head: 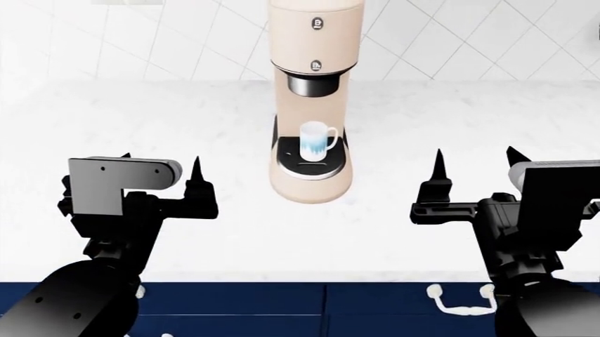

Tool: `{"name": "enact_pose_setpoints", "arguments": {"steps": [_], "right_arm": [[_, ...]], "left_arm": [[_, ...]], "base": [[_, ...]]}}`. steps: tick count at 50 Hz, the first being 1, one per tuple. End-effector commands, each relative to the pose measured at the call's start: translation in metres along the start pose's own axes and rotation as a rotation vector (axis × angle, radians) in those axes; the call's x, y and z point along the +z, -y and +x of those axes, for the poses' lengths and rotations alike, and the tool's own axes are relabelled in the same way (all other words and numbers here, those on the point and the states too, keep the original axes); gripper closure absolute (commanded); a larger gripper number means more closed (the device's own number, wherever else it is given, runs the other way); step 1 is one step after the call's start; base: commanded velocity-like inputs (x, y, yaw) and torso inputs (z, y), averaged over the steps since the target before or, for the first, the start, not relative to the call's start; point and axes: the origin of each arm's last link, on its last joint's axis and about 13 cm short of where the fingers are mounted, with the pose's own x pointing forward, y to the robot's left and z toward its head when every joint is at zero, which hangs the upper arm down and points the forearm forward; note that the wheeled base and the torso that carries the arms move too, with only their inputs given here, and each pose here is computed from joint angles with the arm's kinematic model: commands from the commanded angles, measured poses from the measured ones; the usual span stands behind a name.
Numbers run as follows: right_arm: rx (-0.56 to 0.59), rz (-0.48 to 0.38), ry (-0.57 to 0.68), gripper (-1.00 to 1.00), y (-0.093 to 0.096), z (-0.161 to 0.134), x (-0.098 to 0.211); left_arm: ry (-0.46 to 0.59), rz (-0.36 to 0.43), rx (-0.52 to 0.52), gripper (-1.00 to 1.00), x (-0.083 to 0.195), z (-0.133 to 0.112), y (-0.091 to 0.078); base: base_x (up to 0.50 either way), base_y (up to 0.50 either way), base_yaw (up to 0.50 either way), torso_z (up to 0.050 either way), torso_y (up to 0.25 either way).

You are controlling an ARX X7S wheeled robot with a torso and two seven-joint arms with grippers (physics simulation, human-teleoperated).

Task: Press the button on the coffee machine to serve coffee.

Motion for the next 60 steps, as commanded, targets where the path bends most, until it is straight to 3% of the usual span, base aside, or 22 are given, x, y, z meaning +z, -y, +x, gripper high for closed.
{"name": "enact_pose_setpoints", "arguments": {"steps": [1,40,53,60], "right_arm": [[0.002,-0.006,-0.005,-1.0,0.0,0.001,-0.001],[-0.009,-0.01,-0.013,-1.0,0.003,-0.007,-0.002],[0.098,0.033,0.043,-1.0,-0.013,-0.008,0.039],[0.178,0.003,0.057,-1.0,-0.02,-0.001,0.055]], "left_arm": [[0.0,-0.002,0.002,-1.0,0.0,0.0,-0.002],[-0.008,-0.004,-0.004,-1.0,-0.006,0.002,0.0],[-0.008,-0.005,-0.003,-1.0,-0.006,0.003,0.001],[-0.012,-0.005,-0.004,-1.0,-0.007,0.002,0.001]], "base": [[0.26,0.05,0.0,0.0,0.0],[0.1,0.16,0.0,0.0,0.0],[0.02,0.01,0.0,0.0,0.001],[0.0,0.0,0.0,0.0,0.0]]}}
